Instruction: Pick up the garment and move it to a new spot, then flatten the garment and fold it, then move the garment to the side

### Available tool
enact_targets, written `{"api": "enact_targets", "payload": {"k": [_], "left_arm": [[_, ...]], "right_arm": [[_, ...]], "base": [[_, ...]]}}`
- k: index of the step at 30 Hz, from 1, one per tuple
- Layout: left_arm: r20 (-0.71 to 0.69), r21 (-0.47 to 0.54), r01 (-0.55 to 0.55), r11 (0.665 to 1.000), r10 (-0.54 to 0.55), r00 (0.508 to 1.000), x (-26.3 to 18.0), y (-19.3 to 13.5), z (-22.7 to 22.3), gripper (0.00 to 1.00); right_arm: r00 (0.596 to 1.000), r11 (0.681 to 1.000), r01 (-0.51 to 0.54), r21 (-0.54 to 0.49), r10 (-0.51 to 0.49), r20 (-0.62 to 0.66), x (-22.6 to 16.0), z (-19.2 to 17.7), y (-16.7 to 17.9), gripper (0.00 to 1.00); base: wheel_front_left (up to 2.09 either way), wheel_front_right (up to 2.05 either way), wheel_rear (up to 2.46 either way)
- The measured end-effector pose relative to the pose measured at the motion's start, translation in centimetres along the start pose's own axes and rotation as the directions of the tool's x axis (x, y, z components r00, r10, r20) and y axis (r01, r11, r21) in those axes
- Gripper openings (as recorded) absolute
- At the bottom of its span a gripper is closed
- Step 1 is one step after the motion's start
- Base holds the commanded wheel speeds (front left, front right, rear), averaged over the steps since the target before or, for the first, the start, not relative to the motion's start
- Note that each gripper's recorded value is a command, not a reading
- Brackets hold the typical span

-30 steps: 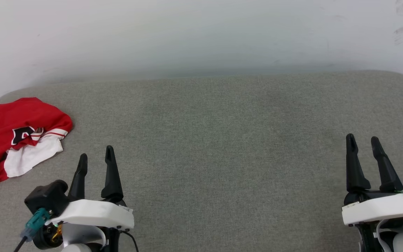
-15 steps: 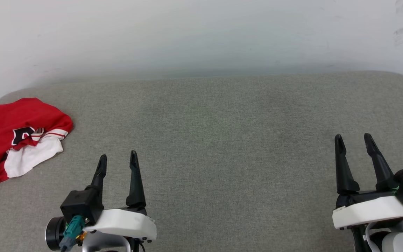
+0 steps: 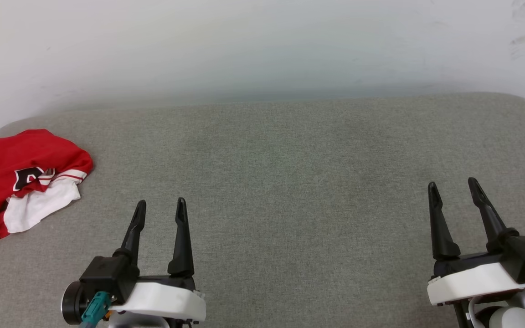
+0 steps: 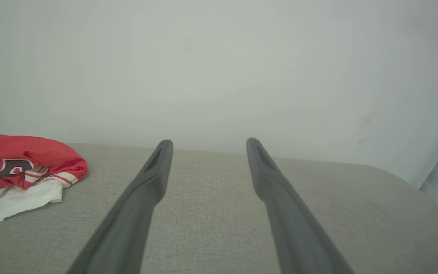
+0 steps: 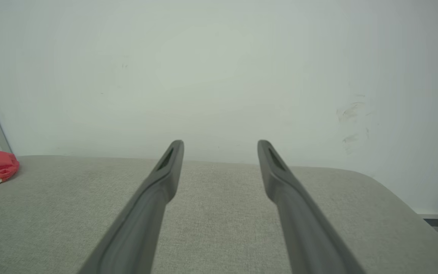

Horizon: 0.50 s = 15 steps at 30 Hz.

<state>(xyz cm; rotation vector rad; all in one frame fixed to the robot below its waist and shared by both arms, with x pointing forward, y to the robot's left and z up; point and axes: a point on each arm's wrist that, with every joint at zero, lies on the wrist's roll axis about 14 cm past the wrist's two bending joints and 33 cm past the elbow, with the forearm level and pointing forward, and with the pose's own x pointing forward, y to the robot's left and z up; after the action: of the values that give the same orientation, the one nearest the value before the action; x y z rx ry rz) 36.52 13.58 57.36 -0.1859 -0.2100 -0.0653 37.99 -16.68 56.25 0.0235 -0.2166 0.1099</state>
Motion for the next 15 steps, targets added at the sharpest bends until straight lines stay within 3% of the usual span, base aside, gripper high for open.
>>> {"api": "enact_targets", "payload": {"k": [7,15], "left_arm": [[0.012,-0.068,0.018,0.998,-0.018,1.000,-0.4,0.5,-0.1,1.00],[-0.005,-0.075,0.036,0.997,-0.036,0.999,-1.2,1.5,-1.4,1.00]], "right_arm": [[1.000,1.000,-0.001,0.009,0.001,0.006,-0.2,-0.1,0.1,1.00],[1.000,0.999,0.015,0.036,-0.015,0.005,-0.5,-0.4,-0.3,1.00]], "base": [[0.00,0.00,0.00],[0.00,0.00,0.00]]}}
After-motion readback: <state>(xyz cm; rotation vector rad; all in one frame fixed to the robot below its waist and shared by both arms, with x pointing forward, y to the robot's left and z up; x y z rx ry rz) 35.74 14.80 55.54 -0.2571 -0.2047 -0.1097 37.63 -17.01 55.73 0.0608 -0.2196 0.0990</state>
